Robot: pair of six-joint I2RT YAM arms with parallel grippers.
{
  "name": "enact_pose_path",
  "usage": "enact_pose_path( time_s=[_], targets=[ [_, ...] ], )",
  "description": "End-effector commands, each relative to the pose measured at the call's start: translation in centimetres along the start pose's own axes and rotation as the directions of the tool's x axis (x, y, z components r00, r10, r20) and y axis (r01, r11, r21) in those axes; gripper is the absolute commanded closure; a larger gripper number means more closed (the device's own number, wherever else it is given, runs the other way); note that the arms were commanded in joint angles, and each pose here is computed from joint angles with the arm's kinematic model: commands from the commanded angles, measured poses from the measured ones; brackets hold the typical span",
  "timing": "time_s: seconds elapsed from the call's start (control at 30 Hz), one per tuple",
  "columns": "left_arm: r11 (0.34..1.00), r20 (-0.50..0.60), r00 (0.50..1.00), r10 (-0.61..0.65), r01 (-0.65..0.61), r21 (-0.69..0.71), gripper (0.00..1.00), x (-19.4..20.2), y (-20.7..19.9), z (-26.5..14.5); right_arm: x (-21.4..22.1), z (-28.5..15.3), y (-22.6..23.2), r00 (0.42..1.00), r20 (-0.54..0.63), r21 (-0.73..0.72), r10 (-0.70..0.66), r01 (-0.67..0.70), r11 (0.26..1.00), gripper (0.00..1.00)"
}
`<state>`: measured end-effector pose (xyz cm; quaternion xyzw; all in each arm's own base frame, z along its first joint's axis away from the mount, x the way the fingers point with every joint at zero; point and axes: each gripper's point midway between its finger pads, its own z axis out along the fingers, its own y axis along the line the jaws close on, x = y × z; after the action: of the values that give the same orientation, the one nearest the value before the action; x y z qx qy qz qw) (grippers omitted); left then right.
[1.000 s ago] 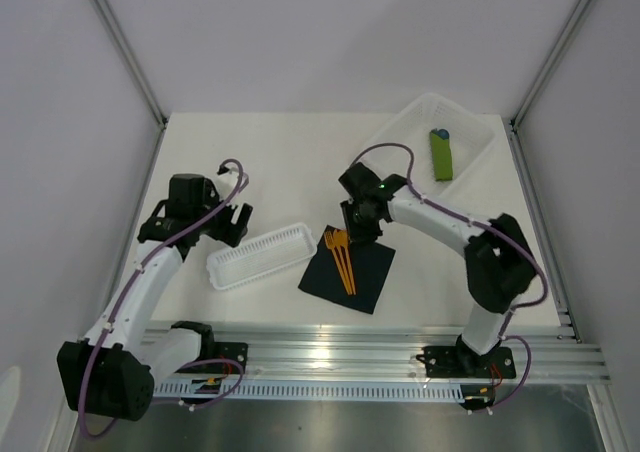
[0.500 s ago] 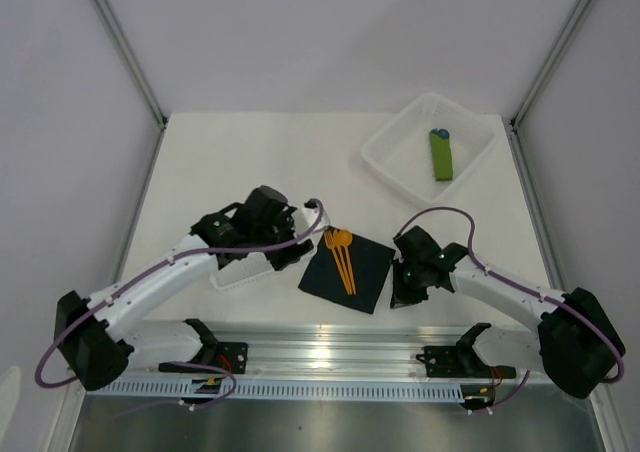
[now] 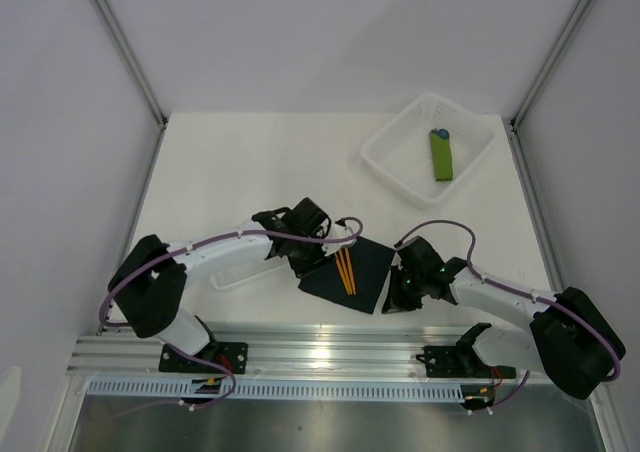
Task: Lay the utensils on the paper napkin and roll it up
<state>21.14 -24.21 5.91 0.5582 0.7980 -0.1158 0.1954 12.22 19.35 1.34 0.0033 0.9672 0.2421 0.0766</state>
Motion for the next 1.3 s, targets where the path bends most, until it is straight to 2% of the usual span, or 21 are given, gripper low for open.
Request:
enact_pose_path(
  time_s=[0.0,0.33,0.6,0.7,0.83,1.03,1.27],
  targets=[
    [1.0,0.04,0.999,-0.012,0.012,-0.013,0.51,-0.7,0.5,0.3,-0.5,0.2,0.3,0.999,0.034,-0.025,0.021,-0.021,0.999,1.0],
    [0.99,-0.034,0.994,-0.105,0.102,-0.101,0.51,2.8,4.6,2.1,-0.5,0.5,0.8,0.999,0.03,-0.049,0.018,-0.016,0.999,1.0],
    [0.978,-0.003,0.996,-0.092,0.09,-0.189,0.5,1.8,6.8,1.2,-0.1,1.1,1.3,0.999,0.031,-0.086,0.012,-0.009,0.996,1.0],
    [0.984,0.04,0.997,-0.069,0.074,-0.163,0.5,0.3,5.9,0.5,0.1,1.3,1.1,0.999,0.03,-0.088,0.019,-0.016,0.996,1.0],
    [0.997,0.075,0.997,0.006,0.0,-0.08,0.49,-1.4,2.6,0.7,0.3,1.4,0.9,0.999,0.028,-0.087,0.026,-0.023,0.996,1.0],
    [0.998,0.016,1.0,-0.01,0.011,-0.054,0.5,-0.4,2.2,2.8,-0.5,0.8,2.9,0.997,0.067,-0.176,0.031,-0.019,0.984,1.0],
    [0.999,-0.003,1.0,-0.014,0.014,-0.044,0.5,-0.2,2.2,3.7,-1.7,0.8,5.2,0.996,0.086,-0.224,-0.003,0.022,0.974,1.0]
  ],
)
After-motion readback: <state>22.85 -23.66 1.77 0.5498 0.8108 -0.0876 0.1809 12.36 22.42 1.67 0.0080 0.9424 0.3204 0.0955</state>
